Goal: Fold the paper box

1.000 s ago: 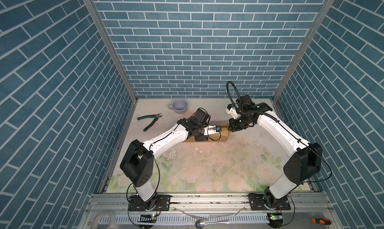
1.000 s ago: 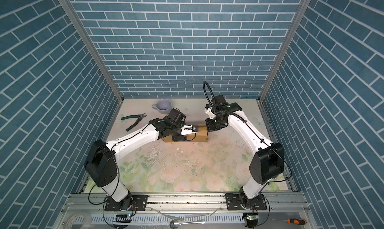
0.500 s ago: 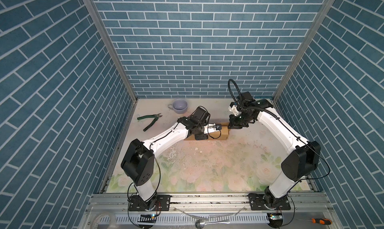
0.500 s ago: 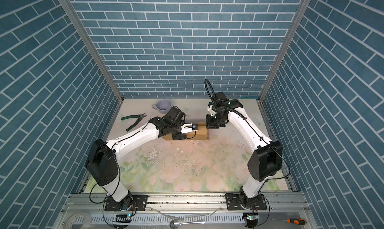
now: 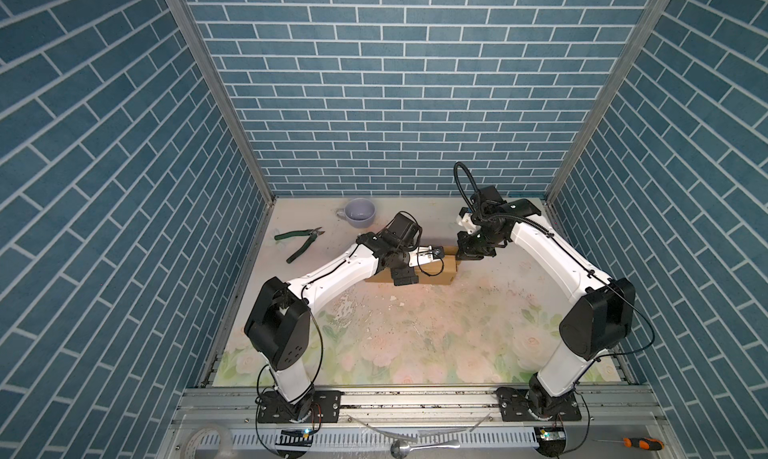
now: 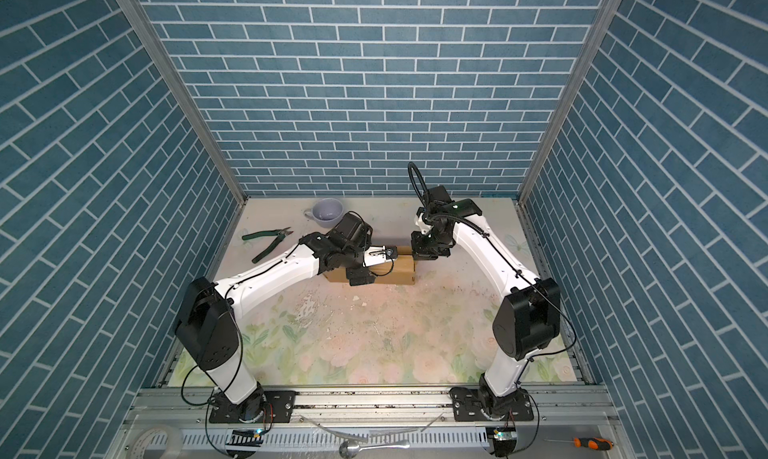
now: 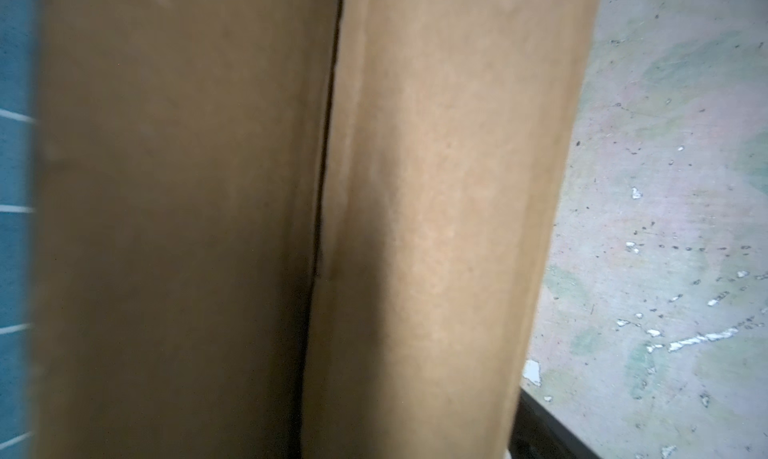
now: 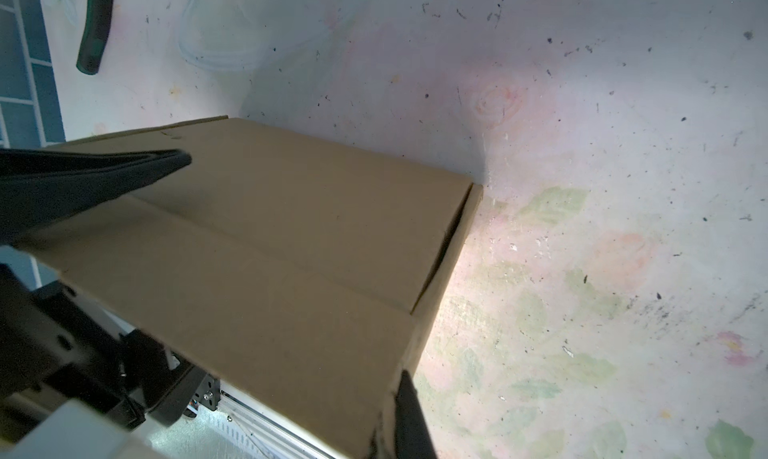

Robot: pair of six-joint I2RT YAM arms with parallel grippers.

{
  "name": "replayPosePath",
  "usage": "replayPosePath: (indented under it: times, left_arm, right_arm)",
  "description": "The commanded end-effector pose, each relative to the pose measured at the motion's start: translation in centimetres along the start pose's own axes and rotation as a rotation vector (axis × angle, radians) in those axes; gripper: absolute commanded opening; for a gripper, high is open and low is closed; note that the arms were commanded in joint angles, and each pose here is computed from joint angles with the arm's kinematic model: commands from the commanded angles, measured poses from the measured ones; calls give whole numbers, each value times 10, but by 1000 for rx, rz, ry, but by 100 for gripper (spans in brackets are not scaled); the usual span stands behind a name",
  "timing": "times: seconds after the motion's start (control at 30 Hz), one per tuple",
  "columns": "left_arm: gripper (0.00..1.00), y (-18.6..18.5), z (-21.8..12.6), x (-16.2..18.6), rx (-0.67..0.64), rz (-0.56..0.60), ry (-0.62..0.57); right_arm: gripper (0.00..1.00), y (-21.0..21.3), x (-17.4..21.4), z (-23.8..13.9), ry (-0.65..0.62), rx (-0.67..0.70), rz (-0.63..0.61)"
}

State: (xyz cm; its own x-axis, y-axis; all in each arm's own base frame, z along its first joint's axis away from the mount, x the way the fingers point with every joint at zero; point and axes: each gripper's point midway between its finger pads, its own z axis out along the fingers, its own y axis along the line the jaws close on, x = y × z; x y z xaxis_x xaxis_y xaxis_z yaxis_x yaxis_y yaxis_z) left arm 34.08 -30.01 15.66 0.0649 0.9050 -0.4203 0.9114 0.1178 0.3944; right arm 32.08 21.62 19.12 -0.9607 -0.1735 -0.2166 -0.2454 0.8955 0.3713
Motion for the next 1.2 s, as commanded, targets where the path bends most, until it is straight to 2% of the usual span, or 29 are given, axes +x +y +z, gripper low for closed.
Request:
replayPosePath:
  times: [0.0, 0.2, 0.3, 0.4, 0.47, 0.57, 0.67, 0.83, 1.07, 1.17]
  left_arm:
    - [96, 5, -27, -15, -4, -37, -56]
    - [99, 18, -74, -34, -58, -114, -198]
    - [97, 33, -99, -34, -125, -210, -248]
    - [84, 62, -124, -10, -235, -438, -250]
    - [74, 75, -135, 20, -254, -626, -239]
    - [73, 79, -133, 56, -222, -780, -256]
    - [79, 82, -129, 72, -216, -802, -252]
    - [80, 105, -120, 91, -190, -829, -278]
    - [80, 133, -112, 81, -159, -790, -267]
    - [90, 148, -115, 84, -239, -761, -283]
  right_arm:
    - [0, -5, -2, -4, 9, 25, -15]
    - [0, -9, -3, 0, 20, 38, -14]
    - [0, -12, -4, 2, 22, 40, -12]
    - [0, -13, -5, 1, 18, 43, -12]
    - [0, -13, -5, 2, 21, 46, -12]
    - [0, -13, -5, 3, 24, 42, -17]
    - [0, -13, -7, 4, 27, 43, -22]
    - [0, -13, -9, 5, 29, 40, -29]
    - [0, -14, -7, 1, 32, 37, -55]
    - [0, -14, -6, -1, 37, 34, -61]
